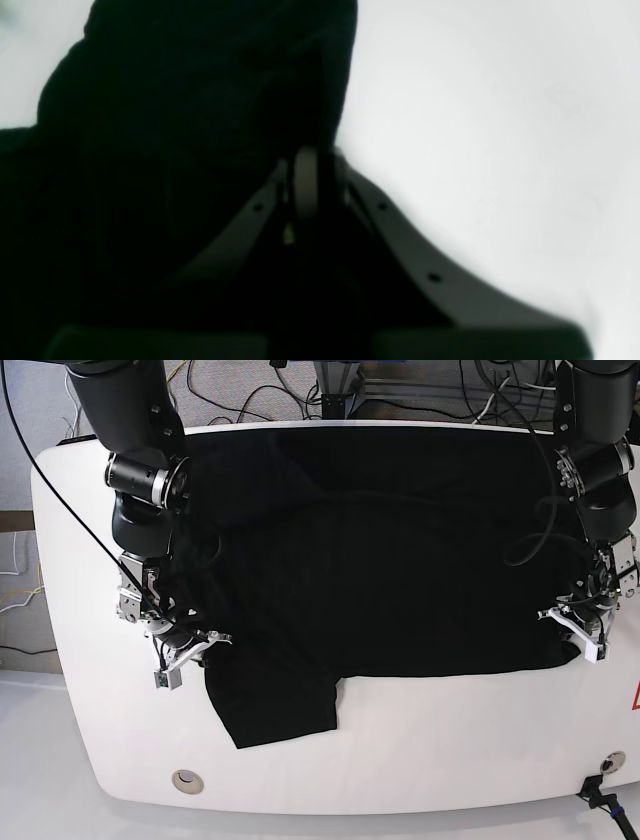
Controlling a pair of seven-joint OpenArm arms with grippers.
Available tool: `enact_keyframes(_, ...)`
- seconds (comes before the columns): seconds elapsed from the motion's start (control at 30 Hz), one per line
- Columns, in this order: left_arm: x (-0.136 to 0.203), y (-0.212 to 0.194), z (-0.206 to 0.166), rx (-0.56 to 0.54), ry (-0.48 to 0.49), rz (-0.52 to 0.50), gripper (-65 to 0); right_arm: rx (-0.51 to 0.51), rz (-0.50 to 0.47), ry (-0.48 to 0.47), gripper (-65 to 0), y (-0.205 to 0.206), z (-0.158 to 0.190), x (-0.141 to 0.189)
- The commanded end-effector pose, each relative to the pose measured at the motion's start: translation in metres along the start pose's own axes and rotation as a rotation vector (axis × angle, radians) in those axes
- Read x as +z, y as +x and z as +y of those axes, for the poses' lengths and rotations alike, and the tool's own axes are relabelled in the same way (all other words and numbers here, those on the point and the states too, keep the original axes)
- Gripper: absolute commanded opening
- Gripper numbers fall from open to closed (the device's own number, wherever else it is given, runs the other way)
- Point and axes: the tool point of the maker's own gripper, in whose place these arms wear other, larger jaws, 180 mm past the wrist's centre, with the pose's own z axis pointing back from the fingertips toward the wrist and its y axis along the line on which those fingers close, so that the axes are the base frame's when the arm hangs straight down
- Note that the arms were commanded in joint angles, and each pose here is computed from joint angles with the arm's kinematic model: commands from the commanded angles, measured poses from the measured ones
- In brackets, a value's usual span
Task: Fold the T-shirt properly
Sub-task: 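Move both grippers over the shirt toward its hem, then grasp the black shirt's hem corners with left and right grippers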
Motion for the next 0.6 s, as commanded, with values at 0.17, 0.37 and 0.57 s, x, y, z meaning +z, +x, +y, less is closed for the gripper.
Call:
enact_keyframes(0.17,0.025,0.062,0.010,-0.099,0.034,-0.177,-65.0,0.103,-0.025,-0.024,-65.0,0.052,-0.001,0.011)
enact_keyframes(0.37,0.039,0.070,0.010,-0.139,0.019,-0.162,-65.0,0.207,0.007,-0.004,-65.0,0.071,0.011,0.033)
enact_keyframes(0.57,0.052,0.053,-0.008,-0.258,-0.007,-0.107,-65.0,0.262,0.061,-0.034,-65.0,0.070,0.015,0.063)
